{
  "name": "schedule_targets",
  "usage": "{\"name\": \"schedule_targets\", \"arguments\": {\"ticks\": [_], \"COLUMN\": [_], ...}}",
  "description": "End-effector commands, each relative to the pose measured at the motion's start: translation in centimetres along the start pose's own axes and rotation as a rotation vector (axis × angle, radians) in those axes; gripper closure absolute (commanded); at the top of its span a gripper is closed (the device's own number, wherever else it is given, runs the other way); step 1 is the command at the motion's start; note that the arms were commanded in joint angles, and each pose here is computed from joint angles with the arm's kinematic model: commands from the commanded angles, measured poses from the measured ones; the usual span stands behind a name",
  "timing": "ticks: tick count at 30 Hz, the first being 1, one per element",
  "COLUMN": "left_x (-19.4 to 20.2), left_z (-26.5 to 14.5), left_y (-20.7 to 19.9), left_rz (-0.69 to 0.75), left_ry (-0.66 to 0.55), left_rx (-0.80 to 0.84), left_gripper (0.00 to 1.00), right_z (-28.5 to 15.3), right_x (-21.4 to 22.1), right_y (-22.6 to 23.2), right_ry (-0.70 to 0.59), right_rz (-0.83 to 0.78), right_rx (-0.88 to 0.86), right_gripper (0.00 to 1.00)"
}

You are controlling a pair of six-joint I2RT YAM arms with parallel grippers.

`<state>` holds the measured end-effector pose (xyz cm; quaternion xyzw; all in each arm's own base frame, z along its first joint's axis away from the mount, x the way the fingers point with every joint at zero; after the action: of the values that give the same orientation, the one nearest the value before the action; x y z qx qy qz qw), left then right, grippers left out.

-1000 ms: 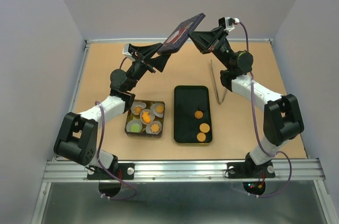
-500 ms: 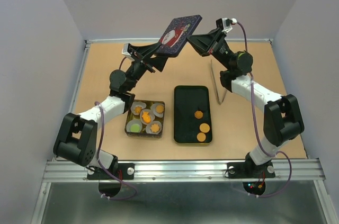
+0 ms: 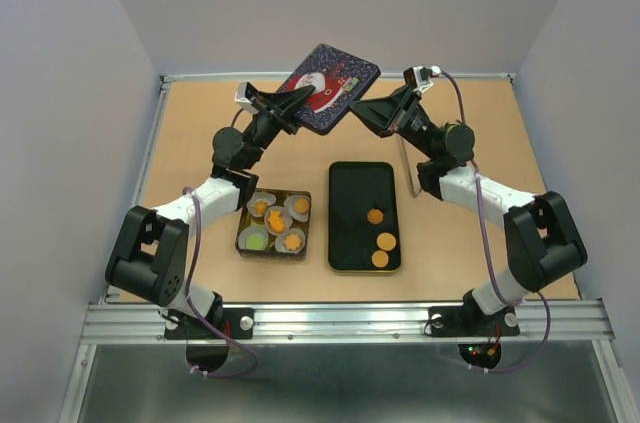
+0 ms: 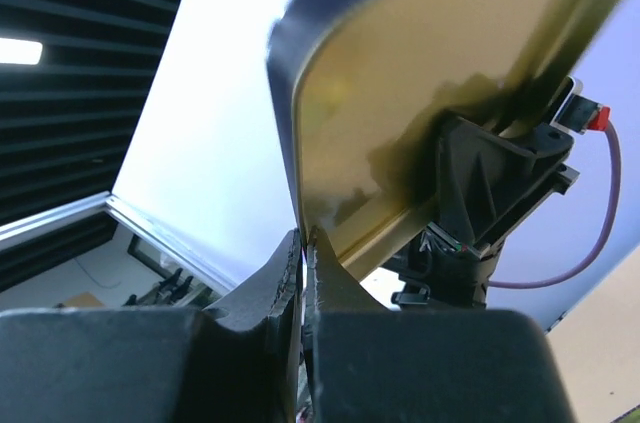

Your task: Pack the cookies

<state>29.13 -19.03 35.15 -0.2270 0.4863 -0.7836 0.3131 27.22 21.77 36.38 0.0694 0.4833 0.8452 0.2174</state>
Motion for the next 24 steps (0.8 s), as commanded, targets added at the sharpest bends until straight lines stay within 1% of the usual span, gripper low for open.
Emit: {"name": "schedule_targets", "arguments": {"ticks": [1,2,3,5,6,7,8,9,10,12,13,14,15,16,18,19,21,22,23,24], "left_x": [3.0,3.0,3.1,3.1,3.1,3.1,3.1,3.1,3.2,3.3,3.0,3.1,2.7,2.6,2.1,1.4,0.5,0.1,-1.0,-1.3], "left_z": [-2.5,-2.4,-2.4,-2.5,-2.6,-2.6,-2.6,-2.6,-2.7,-2.7,-2.7,-2.8,-2.9,-2.9,-3.0,-3.1,-3.1,-3.2,-3.2,-3.6], "left_y": [-9.1,-9.1,-9.2,-9.1,-9.1,-9.1,-9.1,-9.2,-9.3,-9.4,-9.6,-9.5,-9.7,-9.3,-8.9,-8.3,-7.4,-6.9,-5.9,-4.9], "left_rz": [0.204,0.206,0.207,0.209,0.209,0.21,0.212,0.214,0.222,0.236,0.257,0.289,0.326,0.372,0.431,0.481,0.536,0.551,0.532,0.602], "left_ry": [0.122,0.126,0.128,0.131,0.134,0.136,0.139,0.142,0.154,0.175,0.18,0.218,0.231,0.284,0.331,0.38,0.425,0.445,0.446,0.493], "left_rx": [0.59,0.591,0.592,0.592,0.596,0.598,0.6,0.603,0.609,0.614,0.614,0.598,0.59,0.538,0.475,0.379,0.269,0.209,0.092,0.05], "left_gripper": [0.9,0.96,1.0,1.0,1.0,1.0,1.0,1.0,1.0,1.0,1.0,1.0,1.0,1.0,1.0,1.0,1.0,1.0,1.0,1.0], "right_z": [-1.7,-1.7,-1.7,-1.9,-2.0,-2.0,-2.1,-2.1,-2.1,-2.2,-2.4,-2.7,-3.3,-3.8,-4.7,-5.7,-6.9,-7.3,-7.7,-8.1], "right_x": [3.8,3.7,3.7,3.7,3.8,3.8,3.8,3.8,3.8,3.9,3.8,3.9,3.5,3.7,3.5,3.3,2.5,2.3,1.9,1.3], "right_y": [5.4,5.3,5.3,5.1,4.9,4.7,4.6,4.5,4.3,4.3,4.5,4.6,4.3,4.8,5.1,5.3,5.3,5.0,4.5,4.1], "right_ry": [0.171,0.169,0.17,0.166,0.166,0.166,0.169,0.173,0.182,0.19,0.181,0.184,0.166,0.165,0.154,0.143,0.114,0.107,0.102,0.087], "right_rz": [-0.338,-0.334,-0.335,-0.329,-0.324,-0.323,-0.321,-0.321,-0.328,-0.34,-0.356,-0.364,-0.366,-0.381,-0.392,-0.4,-0.407,-0.414,-0.391,-0.388], "right_rx": [-0.387,-0.385,-0.384,-0.377,-0.367,-0.36,-0.35,-0.34,-0.313,-0.283,-0.256,-0.236,-0.204,-0.182,-0.15,-0.117,-0.065,-0.036,0.021,0.061], "right_gripper": [0.99,0.98,0.98,0.82,0.63,0.51,0.32,0.32,0.01,0.0,0.0,0.0,0.0,0.0,0.0,0.0,0.0,0.0,0.0,0.0]}}
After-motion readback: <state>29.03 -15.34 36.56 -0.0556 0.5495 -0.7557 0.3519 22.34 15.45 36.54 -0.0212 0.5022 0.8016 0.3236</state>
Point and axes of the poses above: each gripper's point midway between its finger pads, its own z axis out along the fingers, its own y axis along the line the jaws close on, x = y × z, the point moved 9 cm from there along -z, back along the fingers, and after that the axes turned 14 degrees about z, right-handed, at the moved point
